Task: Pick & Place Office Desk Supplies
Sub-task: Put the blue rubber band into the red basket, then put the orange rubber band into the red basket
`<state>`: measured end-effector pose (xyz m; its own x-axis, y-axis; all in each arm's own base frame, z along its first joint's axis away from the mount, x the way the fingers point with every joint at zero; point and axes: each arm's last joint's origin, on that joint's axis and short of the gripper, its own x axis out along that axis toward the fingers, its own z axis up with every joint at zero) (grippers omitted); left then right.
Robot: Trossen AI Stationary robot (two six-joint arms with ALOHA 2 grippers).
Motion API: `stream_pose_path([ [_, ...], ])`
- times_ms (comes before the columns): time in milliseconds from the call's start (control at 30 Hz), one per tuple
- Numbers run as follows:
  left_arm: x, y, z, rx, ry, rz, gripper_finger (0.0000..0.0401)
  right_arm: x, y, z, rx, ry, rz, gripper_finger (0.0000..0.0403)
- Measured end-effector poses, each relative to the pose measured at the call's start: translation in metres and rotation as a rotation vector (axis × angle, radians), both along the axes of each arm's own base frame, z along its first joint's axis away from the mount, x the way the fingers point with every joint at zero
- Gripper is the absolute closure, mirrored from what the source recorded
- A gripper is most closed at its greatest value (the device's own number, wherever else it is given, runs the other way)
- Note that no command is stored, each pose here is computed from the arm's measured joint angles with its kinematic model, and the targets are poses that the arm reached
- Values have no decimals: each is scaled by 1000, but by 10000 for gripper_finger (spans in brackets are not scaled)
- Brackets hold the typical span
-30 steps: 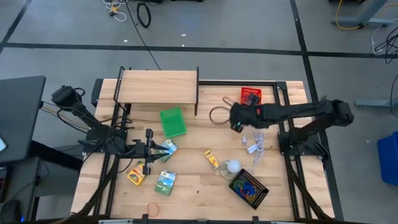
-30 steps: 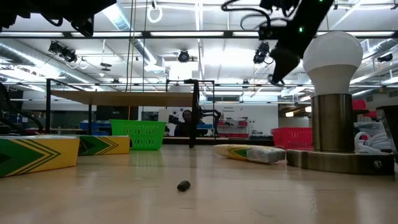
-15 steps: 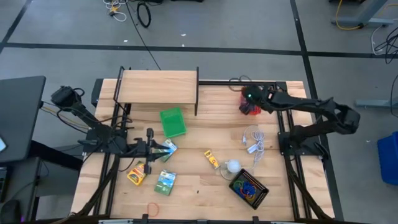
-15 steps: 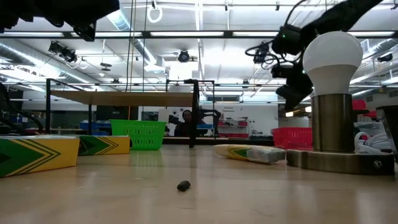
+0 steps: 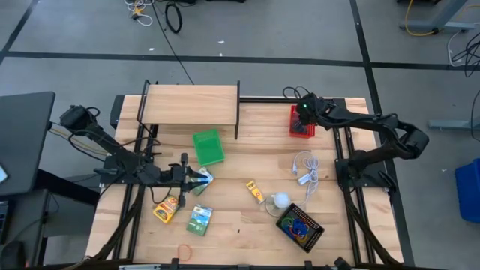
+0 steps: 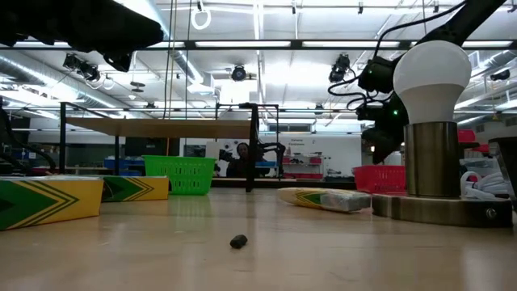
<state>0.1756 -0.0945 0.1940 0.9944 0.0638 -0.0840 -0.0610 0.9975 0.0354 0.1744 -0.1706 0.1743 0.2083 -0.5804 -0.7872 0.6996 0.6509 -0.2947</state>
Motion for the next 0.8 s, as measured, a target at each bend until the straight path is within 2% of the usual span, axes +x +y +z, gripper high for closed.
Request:
stream_pose_path([
  [267, 0, 0, 0, 1, 0, 1, 317, 2, -1, -1, -7, -7, 19, 246],
  [400, 0, 0, 0, -1, 0, 0, 317, 1, -2, 0, -44, 24, -16, 209],
  [500, 0, 0, 0, -10, -1, 1, 317, -3, -2, -1, -46, 72, -47, 199],
  [700, 0, 0, 0, -21, -2, 1, 317, -8, 4, -5, 127, 60, -6, 205],
  [800, 0, 0, 0, -23, -2, -1, 317, -8, 6, -6, 165, 52, 13, 213],
])
